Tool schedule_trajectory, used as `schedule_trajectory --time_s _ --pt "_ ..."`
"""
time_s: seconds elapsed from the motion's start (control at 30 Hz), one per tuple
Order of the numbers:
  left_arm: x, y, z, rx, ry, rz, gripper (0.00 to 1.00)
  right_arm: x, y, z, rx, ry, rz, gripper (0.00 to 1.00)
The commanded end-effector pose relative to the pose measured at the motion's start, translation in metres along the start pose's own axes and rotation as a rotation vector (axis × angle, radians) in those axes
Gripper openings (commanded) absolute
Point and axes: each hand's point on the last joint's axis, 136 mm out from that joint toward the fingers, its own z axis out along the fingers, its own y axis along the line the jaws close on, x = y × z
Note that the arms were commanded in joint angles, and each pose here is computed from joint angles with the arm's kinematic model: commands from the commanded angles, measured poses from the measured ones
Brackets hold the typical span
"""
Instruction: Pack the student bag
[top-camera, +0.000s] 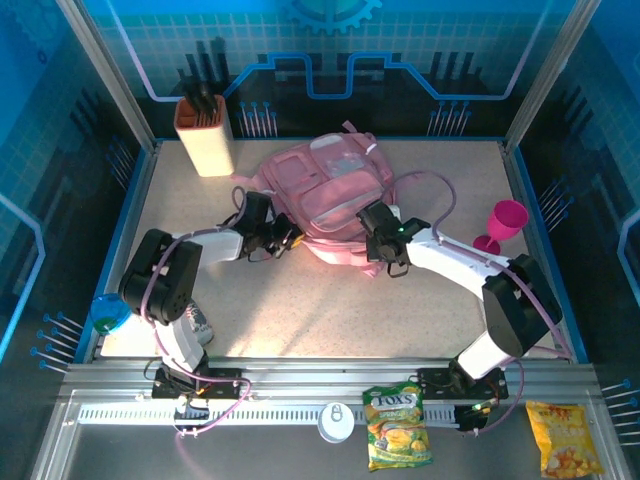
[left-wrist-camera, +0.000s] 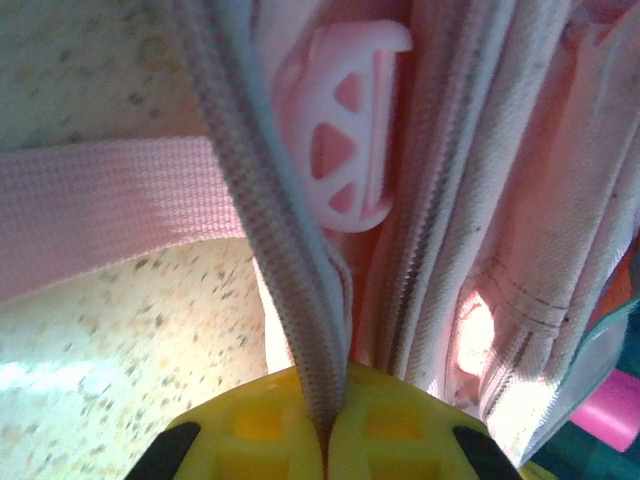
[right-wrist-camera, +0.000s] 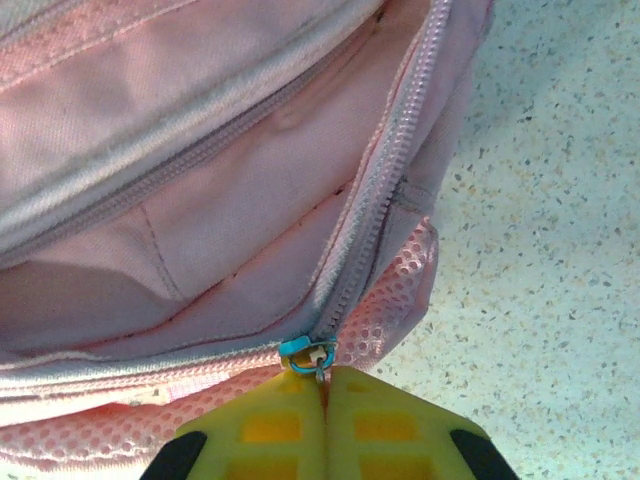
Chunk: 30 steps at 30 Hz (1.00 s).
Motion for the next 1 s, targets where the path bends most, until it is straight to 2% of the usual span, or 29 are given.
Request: schedule_trajectory --time_s 0.0,0.1,0.27,0.4,0.53,0.73,0.87,0.97 --pt "-0.021 -0.018 0.003 -0.018 -0.012 0.124 0.08 0.015 0.012 -0.011 -0.072 0.026 -0.020 0.00" --pt "-0.036 -0.020 0.004 -0.051 -0.026 0.157 0.11 0.020 0.050 -0.019 -0.200 0.028 -0.077 0.00" --pt "-0.060 -0.009 -0.011 -0.089 -0.082 0.125 0.19 0.026 0.112 -0.032 -0.376 0.032 -0.148 0.00" --pt "-0.066 0.008 -0.037 -0.131 -0.127 0.080 0.32 0.019 0.159 -0.036 -0.481 0.038 -0.169 0.00" --pt "-0.052 0.024 -0.062 -0.168 -0.152 0.044 0.46 0.011 0.196 -0.038 -0.547 0.044 -0.197 0.00" --pt "-0.020 0.036 -0.077 -0.139 -0.122 -0.042 0.57 0.011 0.220 -0.038 -0.582 0.066 -0.221 0.00" --pt "-0.009 0.022 -0.068 -0.060 -0.070 -0.050 0.60 0.018 0.221 -0.039 -0.584 0.090 -0.234 0.00" --pt "-0.008 0.021 -0.057 -0.078 -0.048 -0.041 0.60 0.024 0.219 -0.042 -0.590 0.110 -0.246 0.00"
